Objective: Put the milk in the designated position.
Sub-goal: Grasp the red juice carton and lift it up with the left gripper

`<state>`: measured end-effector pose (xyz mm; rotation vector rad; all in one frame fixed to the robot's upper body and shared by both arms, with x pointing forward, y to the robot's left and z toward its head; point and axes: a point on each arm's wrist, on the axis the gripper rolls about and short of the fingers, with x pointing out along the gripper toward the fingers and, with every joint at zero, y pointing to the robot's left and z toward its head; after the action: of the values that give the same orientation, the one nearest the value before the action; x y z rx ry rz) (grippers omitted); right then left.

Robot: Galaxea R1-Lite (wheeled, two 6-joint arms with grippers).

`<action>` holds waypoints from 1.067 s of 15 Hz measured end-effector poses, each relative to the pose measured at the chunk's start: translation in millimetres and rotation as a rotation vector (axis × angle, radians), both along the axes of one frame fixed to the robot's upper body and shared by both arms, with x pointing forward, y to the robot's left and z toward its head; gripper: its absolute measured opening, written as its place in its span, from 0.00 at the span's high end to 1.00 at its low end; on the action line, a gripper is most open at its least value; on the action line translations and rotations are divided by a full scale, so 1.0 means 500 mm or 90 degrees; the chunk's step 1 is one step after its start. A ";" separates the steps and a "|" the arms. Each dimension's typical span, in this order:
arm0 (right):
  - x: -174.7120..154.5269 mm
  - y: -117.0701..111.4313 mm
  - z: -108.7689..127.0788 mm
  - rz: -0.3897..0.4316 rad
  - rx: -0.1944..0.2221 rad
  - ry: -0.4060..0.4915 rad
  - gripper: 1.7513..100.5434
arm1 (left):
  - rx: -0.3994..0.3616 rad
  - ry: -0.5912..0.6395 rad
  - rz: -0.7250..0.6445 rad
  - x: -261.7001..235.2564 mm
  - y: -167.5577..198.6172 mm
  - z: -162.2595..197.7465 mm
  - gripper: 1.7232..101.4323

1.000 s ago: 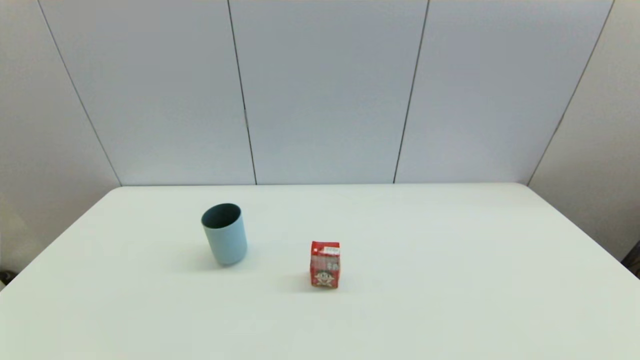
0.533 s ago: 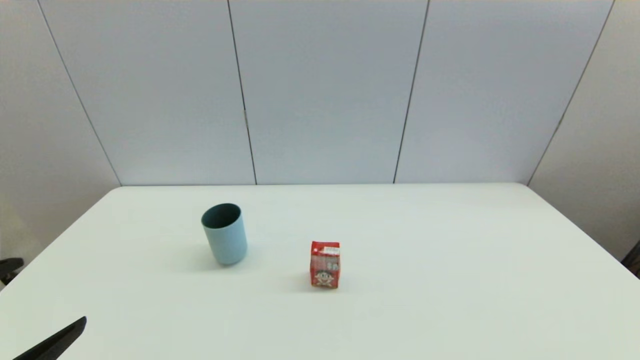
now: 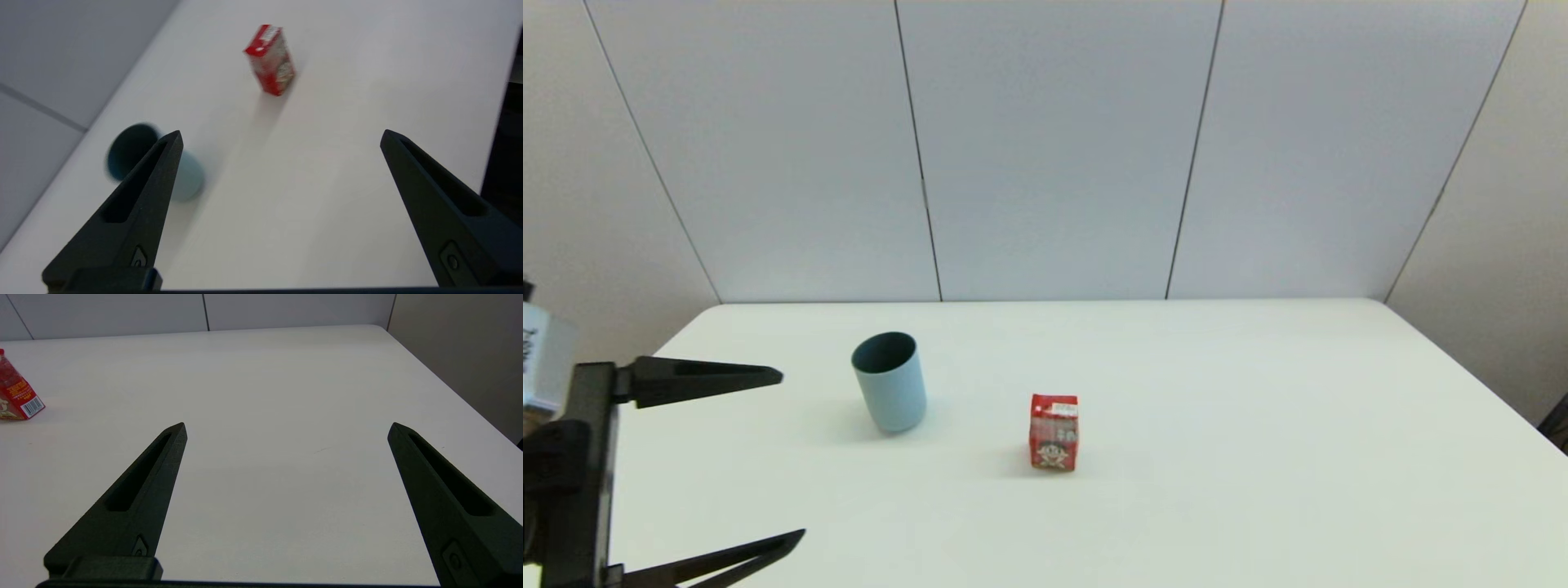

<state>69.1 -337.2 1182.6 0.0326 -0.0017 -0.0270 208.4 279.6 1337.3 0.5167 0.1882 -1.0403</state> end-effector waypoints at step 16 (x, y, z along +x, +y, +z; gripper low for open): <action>0.000 0.000 0.000 0.000 -0.001 0.000 0.03 | 0.067 0.185 -0.136 0.293 -0.263 -0.090 0.04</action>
<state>69.1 -337.2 1182.7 0.0311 -0.0021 -0.0270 354.9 148.0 1292.0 0.4860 0.4542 -1.3186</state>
